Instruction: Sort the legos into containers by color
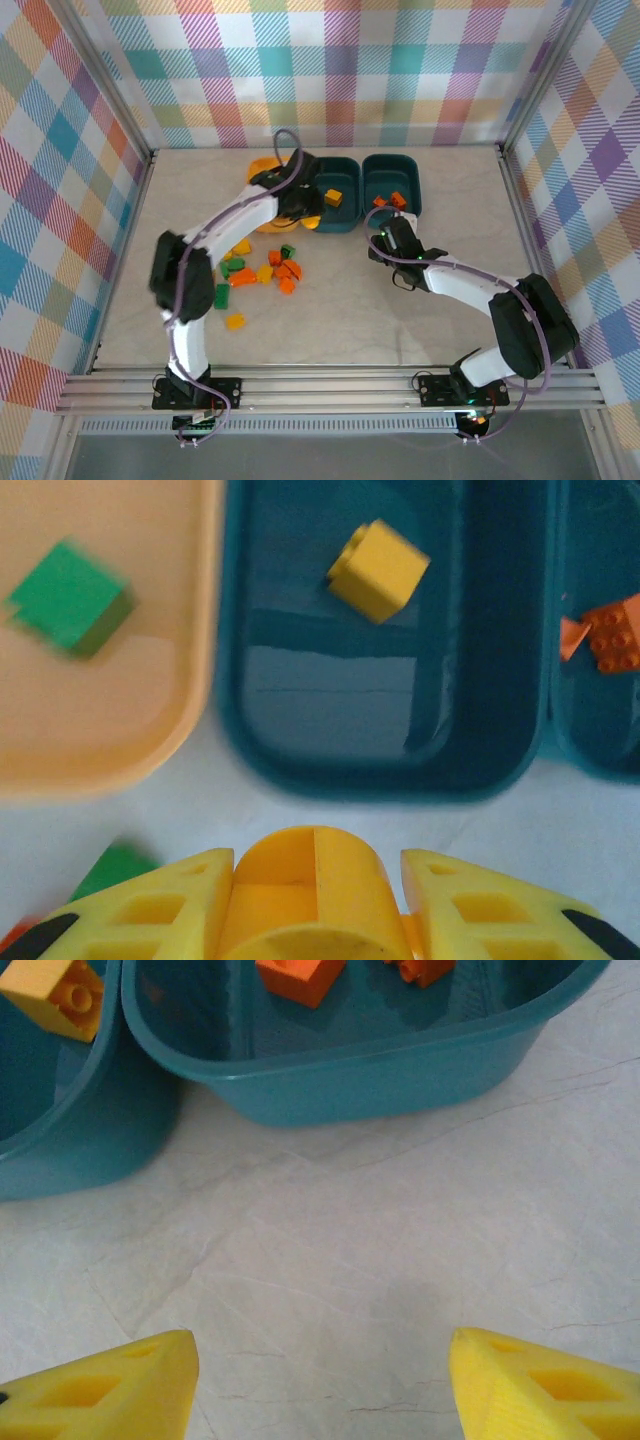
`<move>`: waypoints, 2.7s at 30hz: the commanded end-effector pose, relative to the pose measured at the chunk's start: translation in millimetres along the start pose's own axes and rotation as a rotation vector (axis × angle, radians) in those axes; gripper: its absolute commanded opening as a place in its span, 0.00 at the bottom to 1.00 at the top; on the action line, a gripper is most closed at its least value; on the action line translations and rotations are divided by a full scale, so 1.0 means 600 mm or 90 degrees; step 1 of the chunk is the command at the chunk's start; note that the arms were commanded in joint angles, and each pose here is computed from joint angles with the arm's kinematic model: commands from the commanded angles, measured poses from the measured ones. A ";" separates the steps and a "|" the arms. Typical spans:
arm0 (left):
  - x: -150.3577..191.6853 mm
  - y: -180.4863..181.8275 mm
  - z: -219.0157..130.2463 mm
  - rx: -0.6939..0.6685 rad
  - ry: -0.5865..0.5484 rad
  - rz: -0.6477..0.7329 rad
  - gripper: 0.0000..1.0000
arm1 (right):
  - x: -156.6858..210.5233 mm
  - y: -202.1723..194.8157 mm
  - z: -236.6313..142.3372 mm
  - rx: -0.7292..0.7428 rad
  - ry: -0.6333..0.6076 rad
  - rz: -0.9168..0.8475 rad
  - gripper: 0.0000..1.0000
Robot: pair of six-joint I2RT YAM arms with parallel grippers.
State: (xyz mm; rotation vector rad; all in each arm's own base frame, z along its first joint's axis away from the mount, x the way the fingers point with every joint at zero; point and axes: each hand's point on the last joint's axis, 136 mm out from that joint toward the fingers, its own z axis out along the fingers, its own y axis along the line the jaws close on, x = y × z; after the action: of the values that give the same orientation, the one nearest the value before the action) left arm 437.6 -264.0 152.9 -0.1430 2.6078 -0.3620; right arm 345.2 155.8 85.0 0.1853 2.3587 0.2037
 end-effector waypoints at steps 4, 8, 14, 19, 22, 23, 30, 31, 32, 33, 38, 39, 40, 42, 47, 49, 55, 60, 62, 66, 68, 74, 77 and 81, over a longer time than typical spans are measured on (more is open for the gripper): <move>-0.042 -0.041 0.080 -0.006 0.042 0.036 0.28 | -0.023 -0.004 -0.008 0.007 -0.037 0.031 0.67; -0.061 -0.052 0.119 -0.006 0.040 0.031 0.35 | -0.026 -0.002 -0.012 0.000 -0.039 0.035 0.68; -0.088 -0.054 0.100 0.005 0.021 0.022 0.67 | -0.027 -0.003 -0.015 -0.001 -0.041 0.034 0.70; -0.109 -0.049 0.012 0.009 -0.029 0.041 0.78 | -0.030 -0.001 -0.021 -0.010 -0.048 0.039 0.70; -0.105 -0.011 -0.052 -0.018 -0.068 0.032 0.80 | -0.027 -0.001 -0.022 -0.014 -0.048 0.037 0.70; -0.097 0.014 -0.073 -0.034 -0.083 0.015 0.81 | -0.026 0.000 -0.021 -0.016 -0.046 0.037 0.70; 0.036 0.287 -0.169 -0.140 -0.131 -0.273 0.87 | -0.021 0.013 -0.018 -0.037 -0.035 0.038 0.70; 0.062 0.331 -0.180 -0.164 -0.140 -0.314 0.88 | -0.018 0.016 -0.016 -0.040 -0.031 0.039 0.70; 0.086 0.369 -0.190 -0.189 -0.145 -0.347 0.90 | -0.017 0.018 -0.015 -0.043 -0.029 0.039 0.70; 0.116 0.408 -0.200 -0.218 -0.148 -0.384 0.94 | -0.016 0.021 -0.014 -0.045 -0.027 0.039 0.70; 0.224 0.495 -0.203 -0.236 -0.120 -0.510 0.96 | -0.010 0.029 -0.007 -0.051 -0.014 0.037 0.70; 0.242 0.506 -0.200 -0.241 -0.110 -0.528 0.98 | -0.008 0.030 -0.007 -0.053 -0.011 0.037 0.70; 0.255 0.513 -0.192 -0.234 -0.100 -0.546 0.98 | -0.007 0.031 -0.007 -0.055 -0.009 0.038 0.70; 0.272 0.517 -0.173 -0.210 -0.075 -0.561 0.99 | -0.006 0.032 -0.006 -0.057 -0.006 0.038 0.70; 0.294 0.525 -0.133 -0.204 -0.023 -0.540 1.00 | -0.004 0.034 -0.005 -0.059 -0.003 0.037 0.70; 0.295 0.527 -0.121 -0.201 -0.018 -0.529 1.00 | -0.004 0.035 -0.005 -0.060 -0.002 0.038 0.70; 0.293 0.506 -0.103 -0.147 -0.003 -0.514 0.97 | -0.003 0.036 -0.003 -0.060 0.001 0.036 0.70; 0.292 0.483 -0.122 -0.112 -0.024 -0.500 0.97 | -0.002 0.037 -0.001 -0.059 0.002 0.032 0.70; 0.290 0.472 -0.136 -0.104 -0.031 -0.484 0.97 | -0.003 0.037 -0.001 -0.059 0.002 0.033 0.70; 0.285 0.441 -0.146 -0.097 -0.033 -0.413 0.91 | -0.001 0.038 0.001 -0.061 0.007 0.032 0.70; 0.291 0.437 -0.137 -0.145 -0.008 -0.362 0.88 | 0.000 0.040 0.003 -0.062 0.009 0.032 0.70; 0.283 0.461 -0.116 -0.281 0.032 -0.290 0.80 | 0.001 0.040 0.003 -0.060 0.013 0.029 0.70; 0.286 0.464 -0.101 -0.292 0.044 -0.281 0.76 | -0.001 0.038 0.000 -0.058 0.008 0.029 0.70; 0.300 0.460 -0.073 -0.286 0.069 -0.274 0.71 | -0.003 0.038 -0.001 -0.059 0.005 0.030 0.70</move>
State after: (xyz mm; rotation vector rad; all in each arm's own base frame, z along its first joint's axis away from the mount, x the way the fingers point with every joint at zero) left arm 256.7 -23.3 42.5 -0.8978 2.6641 -0.0009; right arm 341.5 170.8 76.9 0.1939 2.3854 0.3045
